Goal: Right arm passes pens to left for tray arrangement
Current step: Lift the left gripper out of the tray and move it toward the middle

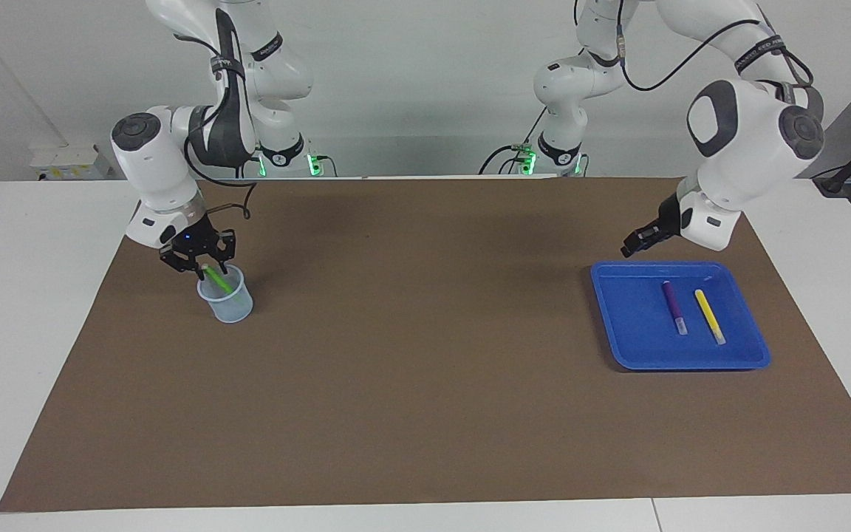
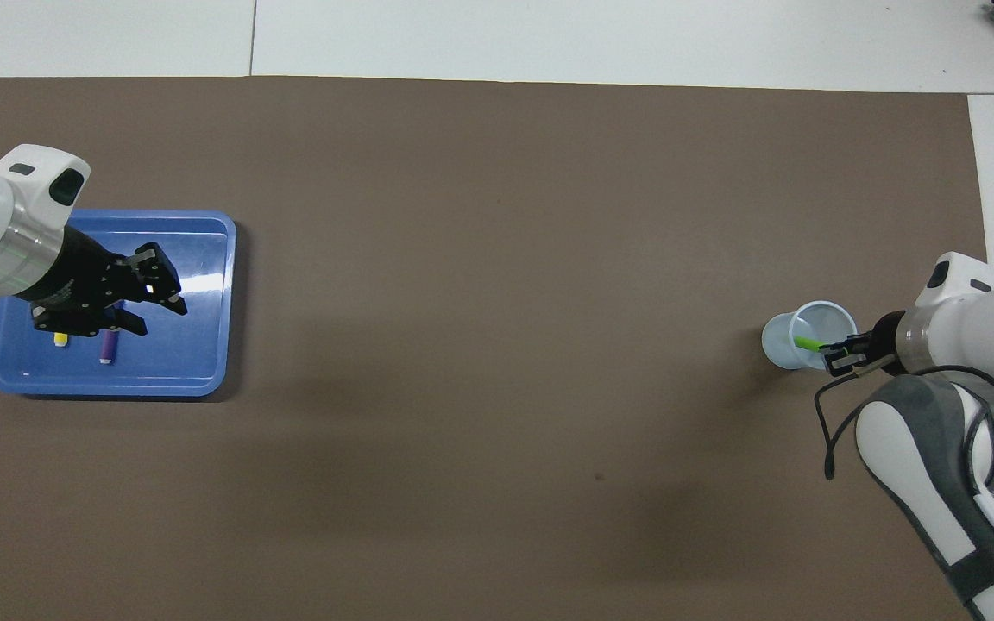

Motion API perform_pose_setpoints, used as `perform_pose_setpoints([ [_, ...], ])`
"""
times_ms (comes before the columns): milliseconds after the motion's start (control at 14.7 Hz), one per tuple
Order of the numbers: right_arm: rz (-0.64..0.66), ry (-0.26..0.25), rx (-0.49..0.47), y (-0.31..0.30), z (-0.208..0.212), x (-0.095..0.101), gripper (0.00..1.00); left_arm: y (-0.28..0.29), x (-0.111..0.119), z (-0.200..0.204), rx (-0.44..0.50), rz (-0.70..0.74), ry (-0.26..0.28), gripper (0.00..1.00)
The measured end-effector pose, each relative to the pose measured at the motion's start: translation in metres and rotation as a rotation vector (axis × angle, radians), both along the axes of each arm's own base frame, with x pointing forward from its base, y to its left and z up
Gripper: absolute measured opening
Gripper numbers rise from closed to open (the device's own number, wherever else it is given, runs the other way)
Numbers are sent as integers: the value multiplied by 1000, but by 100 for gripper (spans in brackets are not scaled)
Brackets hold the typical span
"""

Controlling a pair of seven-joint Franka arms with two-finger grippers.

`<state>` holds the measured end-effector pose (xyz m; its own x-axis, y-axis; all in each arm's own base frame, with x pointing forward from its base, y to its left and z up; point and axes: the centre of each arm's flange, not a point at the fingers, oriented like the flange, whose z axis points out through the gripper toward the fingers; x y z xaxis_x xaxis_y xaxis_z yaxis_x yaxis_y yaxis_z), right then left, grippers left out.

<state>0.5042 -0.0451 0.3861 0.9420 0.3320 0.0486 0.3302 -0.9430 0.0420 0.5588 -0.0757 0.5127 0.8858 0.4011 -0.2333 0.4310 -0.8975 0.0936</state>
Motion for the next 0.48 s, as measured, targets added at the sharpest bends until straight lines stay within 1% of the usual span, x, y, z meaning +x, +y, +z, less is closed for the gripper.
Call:
perform_pose_setpoints([
  [68, 1, 0, 0, 0, 0, 0, 39, -19, -8, 17, -21, 54, 0, 51],
  [136, 1, 0, 0, 0, 0, 0, 31, -35, -18, 34, -39, 107, 5, 51],
  [204, 1, 0, 0, 0, 0, 0, 31, -46, -29, 48, -48, 154, 15, 56],
  [271, 1, 0, 0, 0, 0, 0, 23, -55, -39, 59, -54, 197, 30, 68],
  [339, 1, -5, 0, 0, 1, 1, 13, -65, -47, 66, -54, 241, 49, 78],
  [407, 1, -8, -1, 0, 1, 1, 3, -78, -53, 69, -47, 284, 66, 80],
  [475, 1, -8, -1, 0, 1, 1, 1, -93, -58, 68, -36, 316, 85, 82],
])
